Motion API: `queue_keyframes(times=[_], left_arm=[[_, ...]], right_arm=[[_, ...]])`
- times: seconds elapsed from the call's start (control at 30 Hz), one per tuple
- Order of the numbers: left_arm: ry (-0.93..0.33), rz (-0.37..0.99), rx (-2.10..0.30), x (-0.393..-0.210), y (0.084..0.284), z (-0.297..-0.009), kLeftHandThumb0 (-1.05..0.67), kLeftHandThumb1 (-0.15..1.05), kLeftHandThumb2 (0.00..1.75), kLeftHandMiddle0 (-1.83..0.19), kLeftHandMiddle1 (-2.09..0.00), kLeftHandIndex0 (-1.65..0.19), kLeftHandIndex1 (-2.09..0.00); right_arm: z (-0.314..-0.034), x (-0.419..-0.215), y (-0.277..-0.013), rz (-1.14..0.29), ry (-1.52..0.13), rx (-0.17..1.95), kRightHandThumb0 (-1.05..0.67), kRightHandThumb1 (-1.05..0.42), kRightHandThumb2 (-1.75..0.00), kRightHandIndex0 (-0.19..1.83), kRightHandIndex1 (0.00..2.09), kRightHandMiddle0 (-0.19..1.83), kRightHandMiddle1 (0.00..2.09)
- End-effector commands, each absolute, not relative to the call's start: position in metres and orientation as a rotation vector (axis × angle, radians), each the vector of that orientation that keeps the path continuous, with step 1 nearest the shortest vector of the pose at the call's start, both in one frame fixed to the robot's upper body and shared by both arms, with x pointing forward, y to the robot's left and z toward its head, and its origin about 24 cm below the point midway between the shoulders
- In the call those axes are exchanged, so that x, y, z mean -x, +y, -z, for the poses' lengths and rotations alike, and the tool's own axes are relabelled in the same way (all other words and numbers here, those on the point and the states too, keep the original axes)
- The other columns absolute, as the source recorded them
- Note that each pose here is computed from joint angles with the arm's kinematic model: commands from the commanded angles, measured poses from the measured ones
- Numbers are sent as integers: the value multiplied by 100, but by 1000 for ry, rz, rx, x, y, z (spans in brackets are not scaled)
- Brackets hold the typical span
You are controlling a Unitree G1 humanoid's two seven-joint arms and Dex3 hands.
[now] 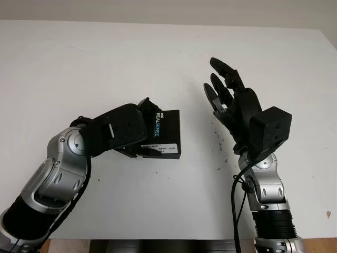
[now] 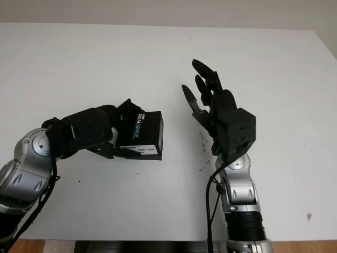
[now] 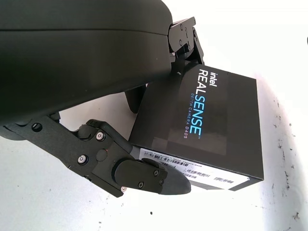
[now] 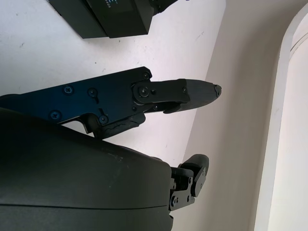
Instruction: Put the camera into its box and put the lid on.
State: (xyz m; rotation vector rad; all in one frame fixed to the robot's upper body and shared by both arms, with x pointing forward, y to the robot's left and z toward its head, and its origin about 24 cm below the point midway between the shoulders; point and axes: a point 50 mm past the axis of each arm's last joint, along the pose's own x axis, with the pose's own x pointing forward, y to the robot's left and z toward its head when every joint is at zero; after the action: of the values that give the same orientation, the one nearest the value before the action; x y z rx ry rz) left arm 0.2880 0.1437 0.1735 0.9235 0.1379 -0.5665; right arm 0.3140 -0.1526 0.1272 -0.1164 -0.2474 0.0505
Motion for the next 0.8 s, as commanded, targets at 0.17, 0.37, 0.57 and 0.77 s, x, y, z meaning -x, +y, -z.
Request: queue_keyframes(times=[0.17, 0.37, 0.57, 0.77], left_arm=[[99, 635, -901, -287, 131, -172, -42, 105, 44, 19, -169, 19, -118], [95, 633, -889, -289, 127, -170, -44, 105, 44, 19, -170, 19, -121], [98, 626, -896, -289, 124, -170, -43, 105, 43, 19, -184, 19, -121], [106, 634, -915, -289, 121, -172, -44, 105, 45, 19, -168, 19, -121]], right_arm=[[-130, -313, -154, -49, -271, 131, -60, -105, -29, 21, 6, 1, 56], [-129, -313, -154, -49, -272, 131, -61, -105, -29, 21, 6, 0, 56], [-128, -313, -154, -55, -260, 124, -61, -105, -29, 20, 5, -1, 55], [-128, -313, -153, -52, -257, 128, -61, -105, -29, 20, 6, 0, 53]])
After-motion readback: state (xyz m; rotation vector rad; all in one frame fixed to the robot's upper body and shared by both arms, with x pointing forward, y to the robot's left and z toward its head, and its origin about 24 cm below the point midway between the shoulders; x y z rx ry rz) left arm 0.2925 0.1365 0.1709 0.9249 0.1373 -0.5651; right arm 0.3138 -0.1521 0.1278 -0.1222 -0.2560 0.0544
